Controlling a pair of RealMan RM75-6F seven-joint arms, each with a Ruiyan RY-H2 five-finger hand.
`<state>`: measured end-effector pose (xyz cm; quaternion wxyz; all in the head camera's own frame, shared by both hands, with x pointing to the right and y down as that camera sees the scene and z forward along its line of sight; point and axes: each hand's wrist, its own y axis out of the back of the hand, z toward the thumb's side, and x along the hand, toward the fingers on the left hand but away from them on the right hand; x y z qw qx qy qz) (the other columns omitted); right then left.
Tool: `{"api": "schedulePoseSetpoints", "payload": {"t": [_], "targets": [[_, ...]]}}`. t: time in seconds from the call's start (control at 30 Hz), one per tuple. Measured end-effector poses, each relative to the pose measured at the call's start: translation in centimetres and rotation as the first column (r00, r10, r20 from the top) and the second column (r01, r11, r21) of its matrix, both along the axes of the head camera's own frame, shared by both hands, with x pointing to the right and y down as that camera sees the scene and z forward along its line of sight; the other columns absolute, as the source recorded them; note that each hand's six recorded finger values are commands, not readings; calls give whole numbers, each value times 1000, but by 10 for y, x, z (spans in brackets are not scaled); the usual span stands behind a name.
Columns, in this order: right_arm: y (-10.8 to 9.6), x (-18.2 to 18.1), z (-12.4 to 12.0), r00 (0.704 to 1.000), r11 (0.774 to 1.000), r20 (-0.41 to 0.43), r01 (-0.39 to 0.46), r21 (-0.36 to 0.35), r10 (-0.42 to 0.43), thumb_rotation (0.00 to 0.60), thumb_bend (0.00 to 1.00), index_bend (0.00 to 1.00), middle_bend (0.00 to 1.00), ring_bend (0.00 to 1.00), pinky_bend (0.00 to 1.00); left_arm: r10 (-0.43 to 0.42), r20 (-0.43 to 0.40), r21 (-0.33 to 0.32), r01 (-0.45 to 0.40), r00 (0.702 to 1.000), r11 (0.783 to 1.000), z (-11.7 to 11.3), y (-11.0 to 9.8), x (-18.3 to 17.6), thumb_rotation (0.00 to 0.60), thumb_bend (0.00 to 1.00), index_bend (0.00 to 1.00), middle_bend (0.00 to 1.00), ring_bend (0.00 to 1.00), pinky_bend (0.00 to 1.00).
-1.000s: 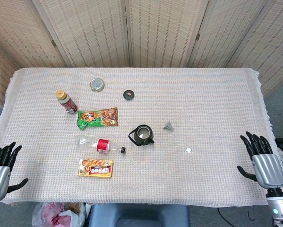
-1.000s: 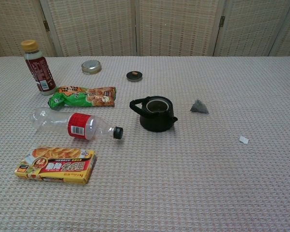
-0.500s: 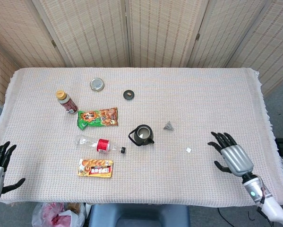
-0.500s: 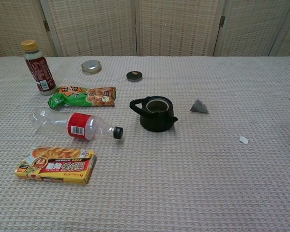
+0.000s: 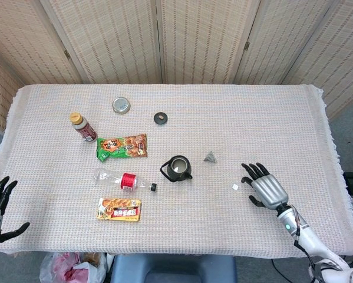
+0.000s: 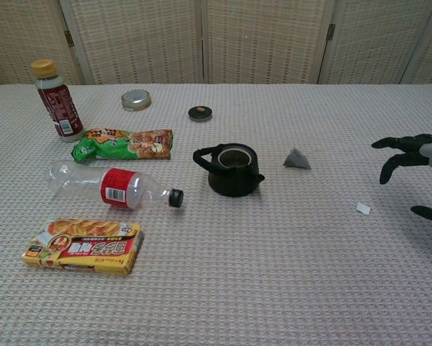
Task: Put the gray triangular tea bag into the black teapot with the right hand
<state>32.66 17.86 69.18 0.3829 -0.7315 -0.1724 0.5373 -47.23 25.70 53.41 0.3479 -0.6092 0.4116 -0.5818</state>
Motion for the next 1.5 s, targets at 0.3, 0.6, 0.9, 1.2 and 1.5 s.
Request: {"api": "schedulePoseSetpoints", "payload": {"t": [0.3, 0.6, 0.9, 1.2, 1.5], "targets": [[-5, -10, 25, 1000, 999, -14, 0, -35, -1, 600, 305, 330, 0, 0, 0, -4, -13, -17, 3, 1000, 1000, 2, -1, -1, 600, 128, 0, 0, 0, 74], [-9, -28, 40, 1000, 999, 4, 23, -36, -23, 600, 306, 354, 0, 0, 0, -14, -13, -26, 13, 1000, 1000, 4, -2, -5, 600, 128, 0, 0, 0, 74], [-8, -30, 45, 999, 999, -6, 48, -12, -48, 600, 305, 362, 0, 0, 0, -11, -16, -29, 10, 1000, 1000, 5, -1, -6, 600, 128, 0, 0, 0, 74], [-6, -33, 48, 998, 998, -9, 61, -2, -61, 600, 306, 393, 0, 0, 0, -13, -20, -36, 13, 1000, 999, 6, -1, -6, 600, 128, 0, 0, 0, 74], [-8, -35, 53, 999, 999, -11, 53, 3, -53, 600, 305, 413, 0, 0, 0, -24, -27, -38, 23, 999, 999, 6, -2, -9, 600, 128, 0, 0, 0, 74]]}}
